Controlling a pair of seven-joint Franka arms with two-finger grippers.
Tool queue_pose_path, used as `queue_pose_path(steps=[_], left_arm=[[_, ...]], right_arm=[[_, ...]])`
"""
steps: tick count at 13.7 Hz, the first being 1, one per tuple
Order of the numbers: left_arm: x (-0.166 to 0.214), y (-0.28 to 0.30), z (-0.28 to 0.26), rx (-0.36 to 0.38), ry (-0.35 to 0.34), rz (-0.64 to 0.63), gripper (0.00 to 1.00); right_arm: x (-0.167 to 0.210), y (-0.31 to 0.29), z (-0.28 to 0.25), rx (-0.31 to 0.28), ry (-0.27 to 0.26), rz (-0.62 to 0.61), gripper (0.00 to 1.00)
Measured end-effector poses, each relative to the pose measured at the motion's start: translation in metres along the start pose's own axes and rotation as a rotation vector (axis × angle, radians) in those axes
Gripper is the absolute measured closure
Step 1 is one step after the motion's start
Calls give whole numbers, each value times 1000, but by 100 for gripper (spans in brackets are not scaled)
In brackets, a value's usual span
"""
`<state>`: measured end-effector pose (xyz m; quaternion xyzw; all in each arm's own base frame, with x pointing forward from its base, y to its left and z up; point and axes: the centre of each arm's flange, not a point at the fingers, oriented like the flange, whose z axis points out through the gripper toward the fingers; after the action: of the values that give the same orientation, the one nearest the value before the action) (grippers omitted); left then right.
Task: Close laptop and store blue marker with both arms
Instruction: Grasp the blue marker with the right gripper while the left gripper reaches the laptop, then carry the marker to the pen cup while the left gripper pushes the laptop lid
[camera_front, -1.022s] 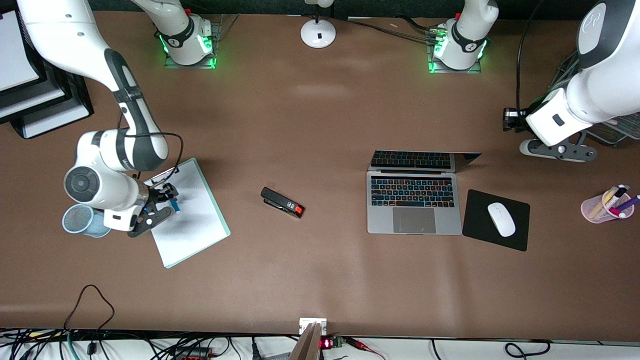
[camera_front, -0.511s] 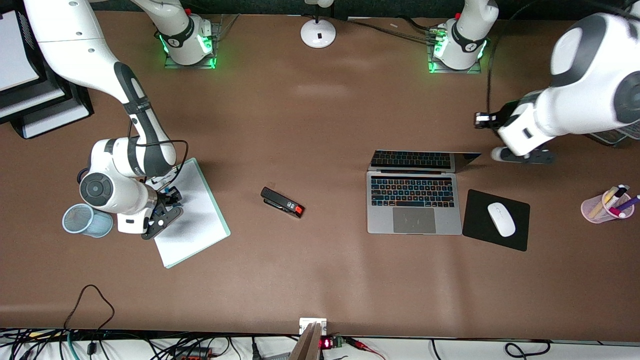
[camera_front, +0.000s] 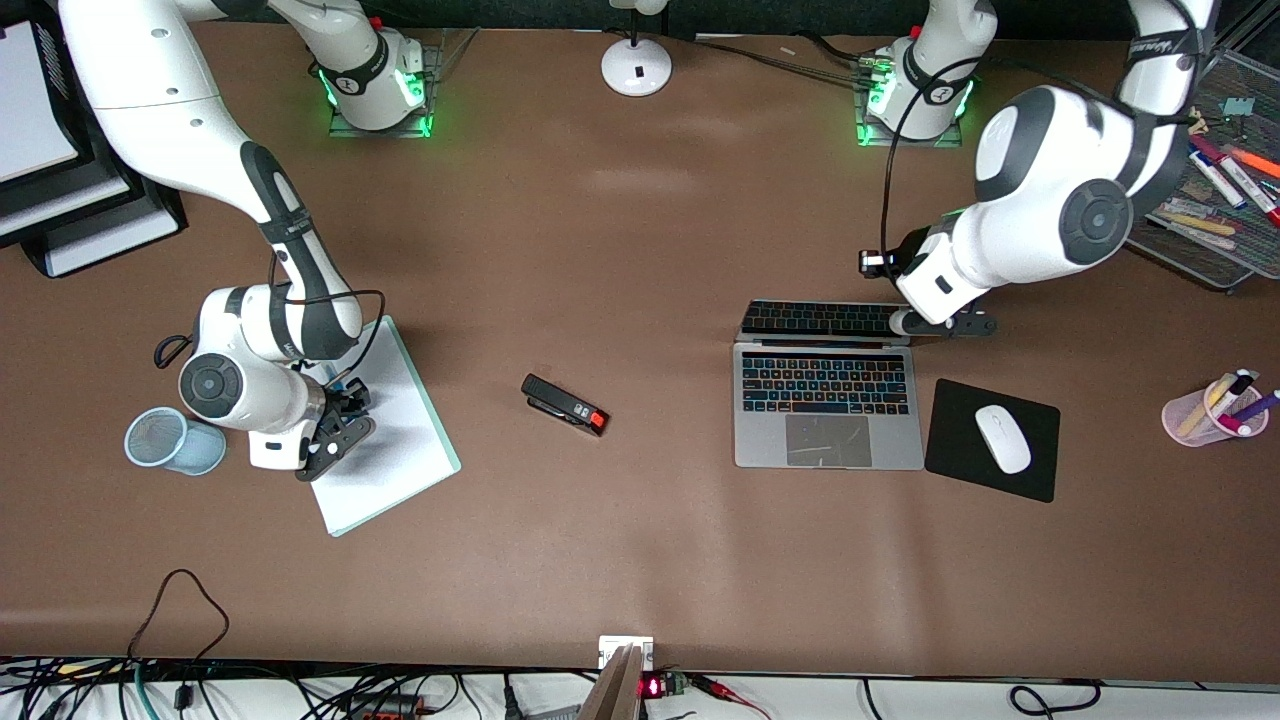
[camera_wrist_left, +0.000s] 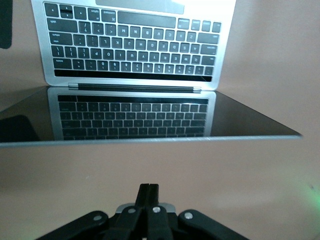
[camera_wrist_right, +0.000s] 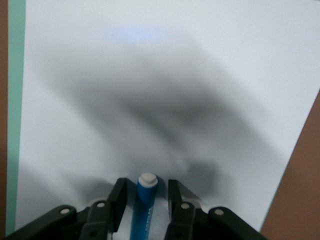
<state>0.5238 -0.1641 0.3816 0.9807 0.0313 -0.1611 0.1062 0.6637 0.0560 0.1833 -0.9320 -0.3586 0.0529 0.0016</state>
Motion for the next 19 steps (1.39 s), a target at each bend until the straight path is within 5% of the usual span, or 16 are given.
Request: queue_pose_path(steps=[2, 6, 10, 14, 19], left_arm=[[0, 4, 21, 1, 37, 7, 99], [6, 3, 40, 1, 164, 21, 99], [17, 4, 23, 114, 320, 117, 99], [31, 7, 21, 104, 378, 130, 99], [74, 10, 37, 67, 402, 124, 99]], right_arm=[[0, 1, -1, -2, 2, 0, 82], [6, 7, -21, -25, 32, 3, 82], [0, 31, -88, -17, 56, 16, 82], [-40, 93, -145, 46, 202, -72, 82], [-96, 150, -141, 101, 393, -197, 82]])
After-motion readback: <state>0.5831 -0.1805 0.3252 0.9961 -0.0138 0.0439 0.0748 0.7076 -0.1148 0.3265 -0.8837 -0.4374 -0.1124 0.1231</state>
